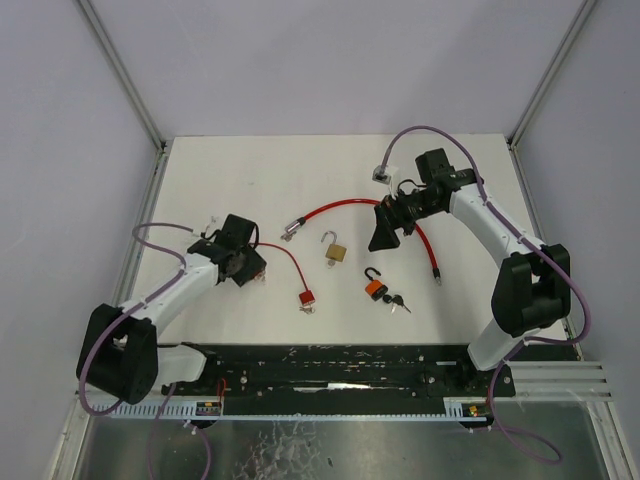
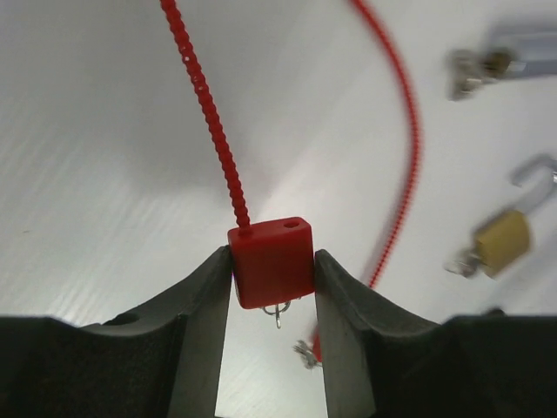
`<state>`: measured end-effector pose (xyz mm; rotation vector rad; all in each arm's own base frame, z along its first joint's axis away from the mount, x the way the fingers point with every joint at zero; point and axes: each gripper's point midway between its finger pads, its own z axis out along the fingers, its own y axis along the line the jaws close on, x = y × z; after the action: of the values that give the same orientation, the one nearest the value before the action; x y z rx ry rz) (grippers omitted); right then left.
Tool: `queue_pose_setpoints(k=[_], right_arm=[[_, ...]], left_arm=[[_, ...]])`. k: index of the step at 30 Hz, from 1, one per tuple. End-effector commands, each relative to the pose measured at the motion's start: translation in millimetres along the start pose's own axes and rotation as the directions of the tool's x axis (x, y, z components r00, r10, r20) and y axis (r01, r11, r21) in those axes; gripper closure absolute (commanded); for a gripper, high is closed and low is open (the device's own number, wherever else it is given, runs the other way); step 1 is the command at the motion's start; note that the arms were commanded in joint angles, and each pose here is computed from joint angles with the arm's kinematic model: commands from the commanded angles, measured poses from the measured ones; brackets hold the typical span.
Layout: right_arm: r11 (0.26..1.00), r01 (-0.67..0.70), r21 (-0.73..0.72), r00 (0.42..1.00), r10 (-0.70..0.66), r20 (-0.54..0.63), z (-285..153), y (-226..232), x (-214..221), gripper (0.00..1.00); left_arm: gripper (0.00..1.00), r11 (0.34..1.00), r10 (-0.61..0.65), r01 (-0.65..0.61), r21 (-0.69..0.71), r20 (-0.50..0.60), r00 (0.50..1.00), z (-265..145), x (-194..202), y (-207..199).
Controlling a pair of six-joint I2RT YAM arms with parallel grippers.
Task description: Lock with the key
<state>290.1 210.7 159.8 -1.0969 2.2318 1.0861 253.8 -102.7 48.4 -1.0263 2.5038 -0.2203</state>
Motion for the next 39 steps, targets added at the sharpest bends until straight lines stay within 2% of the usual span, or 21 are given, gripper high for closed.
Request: queue_pose_setpoints(k=[1, 4, 13, 16, 25, 28, 32, 36, 39], right_arm=[[0.995, 0.082, -0.063, 0.996, -0.079, 0.048, -10, 20, -27, 0.00], [0.989, 0.129, -0.078, 0.990, -0.123, 0.073, -19, 29, -40, 0.00], [0.964, 0.247, -0.093, 0.958, -0.229, 0.172, -54, 62, -86, 0.00], [0.956, 0.278, -0.093, 0.946, -0.255, 0.200, -62, 69, -94, 0.00], [0.931, 0.359, -0.066, 0.901, -0.327, 0.285, -70, 67, -103, 0.00], [0.928, 0.368, -0.061, 0.891, -0.334, 0.308, -69, 60, -101, 0.00], [0.920, 0.388, -0.058, 0.877, -0.349, 0.331, -68, 53, -102, 0.00], [0.821, 0.569, -0.042, 0.785, -0.527, 0.325, -61, 50, -89, 0.00], [0.701, 0.712, -0.047, 0.678, -0.668, 0.308, -54, 45, -75, 0.00]], left_arm=[[0.95, 0.964, 0.102, -0.123, 0.235, 0.099, 0.990, -42, -23, -58], [1.00, 0.910, 0.143, -0.188, 0.368, 0.145, 0.979, -68, -29, -87], [1.00, 0.671, 0.218, -0.314, 0.671, 0.226, 0.949, -136, -32, -164], [1.00, 0.600, 0.234, -0.308, 0.738, 0.206, 0.950, -146, -25, -183], [1.00, 0.458, 0.316, -0.224, 0.860, 0.079, 0.946, -161, 6, -212], [1.00, 0.427, 0.341, -0.186, 0.885, 0.033, 0.939, -165, 15, -218], [1.00, 0.429, 0.369, -0.125, 0.895, -0.047, 0.928, -160, 27, -221], [1.00, 0.432, 0.413, -0.091, 0.897, -0.107, 0.904, -153, 42, -220], [1.00, 0.427, 0.445, -0.081, 0.901, -0.131, 0.886, -151, 52, -220]])
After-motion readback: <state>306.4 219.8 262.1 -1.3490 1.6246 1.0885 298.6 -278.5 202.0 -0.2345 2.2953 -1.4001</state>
